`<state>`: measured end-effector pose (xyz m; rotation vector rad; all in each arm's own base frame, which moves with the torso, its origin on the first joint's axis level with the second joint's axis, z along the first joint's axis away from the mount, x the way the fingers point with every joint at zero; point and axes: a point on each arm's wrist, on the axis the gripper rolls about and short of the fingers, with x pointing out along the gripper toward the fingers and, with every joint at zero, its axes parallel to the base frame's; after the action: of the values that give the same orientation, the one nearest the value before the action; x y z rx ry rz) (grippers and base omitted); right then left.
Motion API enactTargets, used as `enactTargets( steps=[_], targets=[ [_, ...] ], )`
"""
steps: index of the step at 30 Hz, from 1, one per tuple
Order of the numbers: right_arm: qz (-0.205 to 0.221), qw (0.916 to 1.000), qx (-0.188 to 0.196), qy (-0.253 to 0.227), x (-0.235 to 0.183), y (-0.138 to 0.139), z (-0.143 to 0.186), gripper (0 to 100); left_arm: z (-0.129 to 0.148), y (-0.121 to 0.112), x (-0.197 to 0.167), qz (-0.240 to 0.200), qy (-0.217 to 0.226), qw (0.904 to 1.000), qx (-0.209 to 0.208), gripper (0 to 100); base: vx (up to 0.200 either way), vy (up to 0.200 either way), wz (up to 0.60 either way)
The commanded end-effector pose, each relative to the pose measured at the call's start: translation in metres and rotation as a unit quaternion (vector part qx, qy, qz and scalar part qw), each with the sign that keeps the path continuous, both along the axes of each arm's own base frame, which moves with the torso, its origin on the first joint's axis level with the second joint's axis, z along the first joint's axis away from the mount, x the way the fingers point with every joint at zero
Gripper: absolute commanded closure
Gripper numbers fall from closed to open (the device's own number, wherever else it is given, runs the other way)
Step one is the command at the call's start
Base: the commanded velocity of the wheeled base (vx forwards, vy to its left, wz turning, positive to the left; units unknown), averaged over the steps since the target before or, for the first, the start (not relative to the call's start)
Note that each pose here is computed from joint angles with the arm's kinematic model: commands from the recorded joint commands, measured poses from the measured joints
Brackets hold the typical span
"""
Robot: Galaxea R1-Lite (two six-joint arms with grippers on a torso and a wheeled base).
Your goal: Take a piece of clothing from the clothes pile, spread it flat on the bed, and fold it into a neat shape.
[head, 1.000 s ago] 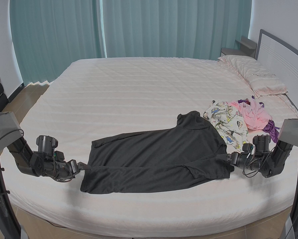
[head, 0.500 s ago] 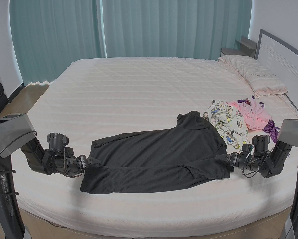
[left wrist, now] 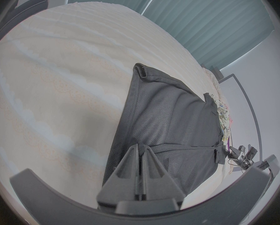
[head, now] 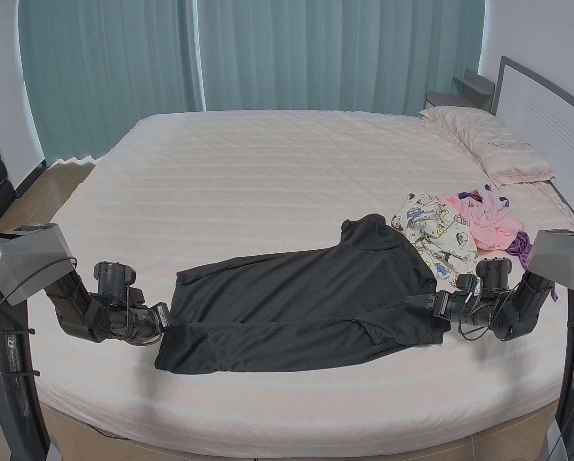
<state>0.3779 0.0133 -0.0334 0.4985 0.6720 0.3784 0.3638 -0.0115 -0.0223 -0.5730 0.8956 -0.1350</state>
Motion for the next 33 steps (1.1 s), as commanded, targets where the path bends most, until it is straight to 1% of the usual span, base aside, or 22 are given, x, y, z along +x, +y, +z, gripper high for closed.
enactTargets(
  steps=[1, 4, 7, 9, 15, 21, 27, 28, 33],
  targets=[
    [0.004, 1.0, 0.0, -0.001, 0.005, 0.003, -0.003, 0, -0.002, 0.0, -0.001, 0.0, 0.003, 1.0, 0.0, 100, 0.0, 0.0, 0.0],
    [-0.001, 1.0, -0.003, -0.006, 0.006, 0.003, -0.003, 0, -0.002, 0.001, -0.002, 0.001, 0.004, 1.0, 0.0, 100, 0.0, 0.0, 0.0],
    [-0.009, 0.9998, 0.0, -0.016, 0.006, -0.007, 0.005, 0, -0.002, 0.001, -0.003, 0.001, 0.006, 1.0, 0.0, 100, 0.0, 0.0, 0.0],
    [-0.008, 0.9998, -0.001, -0.018, 0.005, -0.008, 0.009, 0, -0.002, 0.001, -0.003, 0.001, 0.006, 1.0, -0.001, 100, 0.0, 0.0, 0.0],
    [0.01, 0.9998, 0.007, -0.015, 0.001, -0.004, 0.008, 0, -0.002, 0.001, -0.003, 0.001, 0.006, 1.0, -0.001, 100, 0.0, 0.0, 0.0],
    [0.029, 0.9995, 0.0, -0.01, 0.007, 0.009, -0.004, 0, -0.001, 0.001, -0.002, 0.007, 0.006, 0.9999, -0.007, 100, 0.0, 0.0, 0.0],
    [0.035, 0.9993, -0.008, -0.005, 0.008, 0.01, -0.011, 0, -0.001, 0.001, -0.002, 0.007, 0.007, 0.9999, -0.007, 100, 0.0, 0.0, 0.0],
    [0.035, 0.9993, -0.01, -0.005, 0.008, 0.01, -0.012, 100, -0.002, 0.001, -0.002, 0.007, 0.007, 0.9999, -0.007, 100, 0.0, 0.0, 0.0],
    [0.027, 0.9995, -0.012, -0.007, 0.01, 0.003, -0.013, 100, -0.001, 0.001, -0.002, 0.007, 0.006, 0.9999, -0.007, 100, 0.0, 0.0, 0.0]
  ],
)
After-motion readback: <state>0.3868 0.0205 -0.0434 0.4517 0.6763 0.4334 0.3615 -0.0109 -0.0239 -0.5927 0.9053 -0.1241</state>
